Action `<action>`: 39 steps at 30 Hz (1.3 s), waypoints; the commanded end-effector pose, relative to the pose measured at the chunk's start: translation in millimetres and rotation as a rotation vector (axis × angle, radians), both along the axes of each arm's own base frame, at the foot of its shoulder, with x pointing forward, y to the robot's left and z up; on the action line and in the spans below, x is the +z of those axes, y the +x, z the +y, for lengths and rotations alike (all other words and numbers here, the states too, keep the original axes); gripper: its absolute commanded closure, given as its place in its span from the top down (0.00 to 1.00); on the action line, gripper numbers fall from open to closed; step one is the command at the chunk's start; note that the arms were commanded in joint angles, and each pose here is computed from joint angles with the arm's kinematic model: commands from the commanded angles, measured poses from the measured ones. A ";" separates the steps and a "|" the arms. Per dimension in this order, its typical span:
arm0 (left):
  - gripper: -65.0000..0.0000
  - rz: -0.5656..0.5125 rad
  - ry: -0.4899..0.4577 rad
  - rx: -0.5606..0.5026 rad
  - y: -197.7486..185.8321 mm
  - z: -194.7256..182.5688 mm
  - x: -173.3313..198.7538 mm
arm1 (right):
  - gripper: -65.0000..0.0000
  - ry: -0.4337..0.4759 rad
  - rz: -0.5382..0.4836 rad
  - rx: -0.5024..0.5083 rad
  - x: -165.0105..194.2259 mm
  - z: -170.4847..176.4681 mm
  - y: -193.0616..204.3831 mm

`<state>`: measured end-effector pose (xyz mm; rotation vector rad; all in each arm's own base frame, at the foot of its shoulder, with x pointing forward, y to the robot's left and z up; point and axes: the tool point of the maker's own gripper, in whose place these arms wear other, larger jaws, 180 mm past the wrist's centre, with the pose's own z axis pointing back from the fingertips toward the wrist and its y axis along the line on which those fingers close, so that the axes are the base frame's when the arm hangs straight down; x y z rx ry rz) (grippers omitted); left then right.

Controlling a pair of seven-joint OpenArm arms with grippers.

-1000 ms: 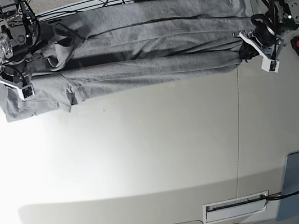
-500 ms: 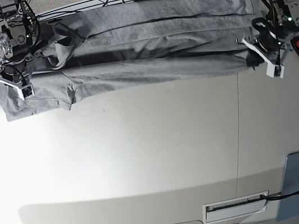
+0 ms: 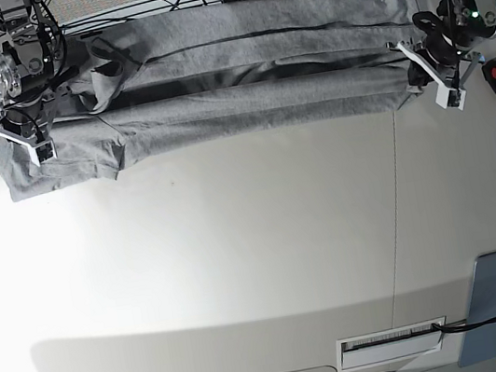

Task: Fold the T-shirt properly
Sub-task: 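Release the folded edge and reposition both grippers at the strip's ends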

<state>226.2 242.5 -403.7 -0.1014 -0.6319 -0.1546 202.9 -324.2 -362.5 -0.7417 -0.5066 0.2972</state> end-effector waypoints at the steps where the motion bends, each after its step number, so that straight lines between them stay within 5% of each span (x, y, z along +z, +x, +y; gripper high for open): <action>1: 0.00 -0.047 0.026 0.002 9.4 8.0 11.9 | 0.00 -0.036 -0.028 -0.003 11.2 -6.8 4.5; 4: 0.00 -0.058 0.026 0.001 10.9 7.9 13.2 | 0.01 -0.037 -0.029 -0.002 11.5 -6.8 4.9; 8: 0.26 -0.058 0.026 0.002 11.0 8.0 13.2 | 0.22 -0.044 -0.032 0.002 12.9 -7.7 5.9; 13: 0.41 -0.062 0.024 0.008 11.3 9.8 14.5 | 0.24 -0.054 -0.048 0.013 15.7 -7.3 8.6; 22: 0.42 -0.136 -0.220 0.102 2.1 30.5 51.6 | 0.24 -0.075 -0.075 0.024 21.4 -8.7 13.2; 33: 0.42 -0.026 -0.309 0.174 -52.5 31.1 27.2 | 0.24 -0.074 -0.085 0.031 22.6 -7.8 15.6; 39: 0.42 -0.102 -0.359 0.291 -49.5 15.7 16.1 | 0.24 -0.074 -0.084 0.030 22.5 -7.9 15.3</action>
